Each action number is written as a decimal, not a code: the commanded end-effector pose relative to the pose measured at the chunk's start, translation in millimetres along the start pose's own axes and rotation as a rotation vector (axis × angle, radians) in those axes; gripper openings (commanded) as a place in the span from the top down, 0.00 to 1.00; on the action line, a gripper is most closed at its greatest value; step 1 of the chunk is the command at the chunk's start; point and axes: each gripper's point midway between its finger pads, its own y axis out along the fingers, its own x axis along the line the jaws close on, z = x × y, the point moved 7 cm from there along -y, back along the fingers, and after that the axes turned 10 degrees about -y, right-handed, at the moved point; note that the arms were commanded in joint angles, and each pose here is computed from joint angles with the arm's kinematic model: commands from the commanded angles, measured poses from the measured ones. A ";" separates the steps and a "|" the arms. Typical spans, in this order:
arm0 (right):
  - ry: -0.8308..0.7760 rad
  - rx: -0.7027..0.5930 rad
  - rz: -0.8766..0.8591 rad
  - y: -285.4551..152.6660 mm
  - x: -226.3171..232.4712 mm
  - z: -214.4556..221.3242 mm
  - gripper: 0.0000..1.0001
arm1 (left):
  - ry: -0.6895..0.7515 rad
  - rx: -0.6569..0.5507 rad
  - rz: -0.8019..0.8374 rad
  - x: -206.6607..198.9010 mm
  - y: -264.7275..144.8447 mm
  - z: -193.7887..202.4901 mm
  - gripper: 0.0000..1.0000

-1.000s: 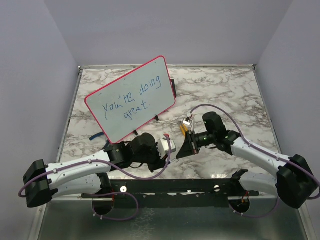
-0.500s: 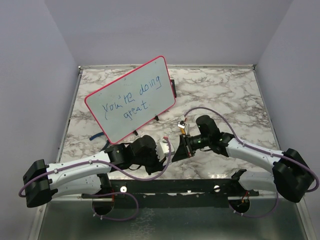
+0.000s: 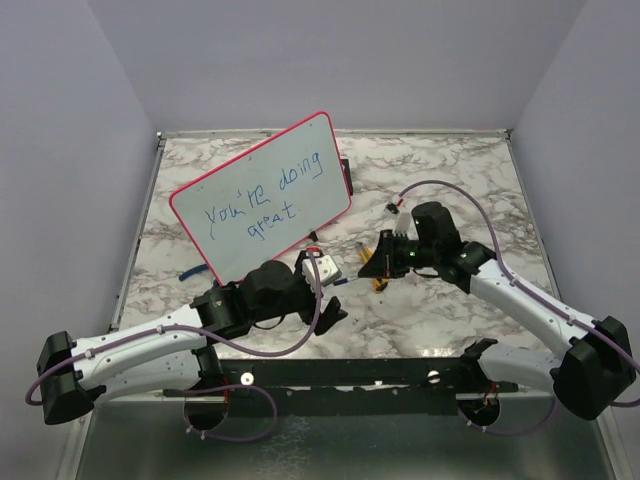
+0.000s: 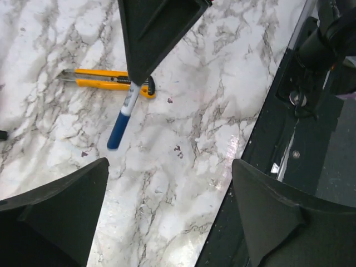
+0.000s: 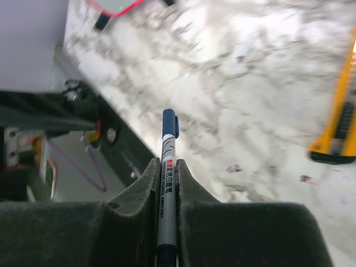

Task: Write a sentence on the whiteboard
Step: Close the whiteboard marker at the center of the board, then place the whiteboard marker at the center of the board.

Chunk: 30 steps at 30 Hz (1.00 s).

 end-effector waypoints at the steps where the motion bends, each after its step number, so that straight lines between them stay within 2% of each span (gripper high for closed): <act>1: 0.021 -0.011 0.165 -10.8 -32.1 -2.3 1.00 | -0.018 -0.092 -0.091 6.8 -9.7 -16.7 0.05; 4: 0.026 -0.013 0.160 -2.3 -39.9 -0.7 0.99 | -0.025 -0.110 -0.161 13.8 -13.4 -22.0 0.02; 8: 0.036 -0.024 0.043 14.8 -40.3 2.0 0.96 | -0.068 -0.146 -0.295 31.5 -14.6 -34.3 0.01; 14: 0.074 -0.016 -0.105 43.4 -46.4 9.2 0.95 | -0.280 -0.239 -0.374 76.4 -18.0 -59.0 0.01; 17: 0.074 0.016 -0.112 60.4 -50.2 13.8 0.95 | -0.309 -0.305 -0.396 91.8 -24.1 -70.3 0.01; 23: 0.059 0.061 -0.089 93.0 -52.9 19.5 0.94 | -0.363 -0.320 -0.442 109.8 -25.1 -77.6 0.01; 26: 0.048 0.064 -0.052 99.4 -58.0 20.2 0.90 | -0.381 -0.328 -0.482 115.9 -27.7 -75.1 0.01; 30: 0.027 0.060 0.006 101.2 -64.6 18.2 0.74 | -0.392 -0.332 -0.511 120.3 -30.3 -72.0 0.01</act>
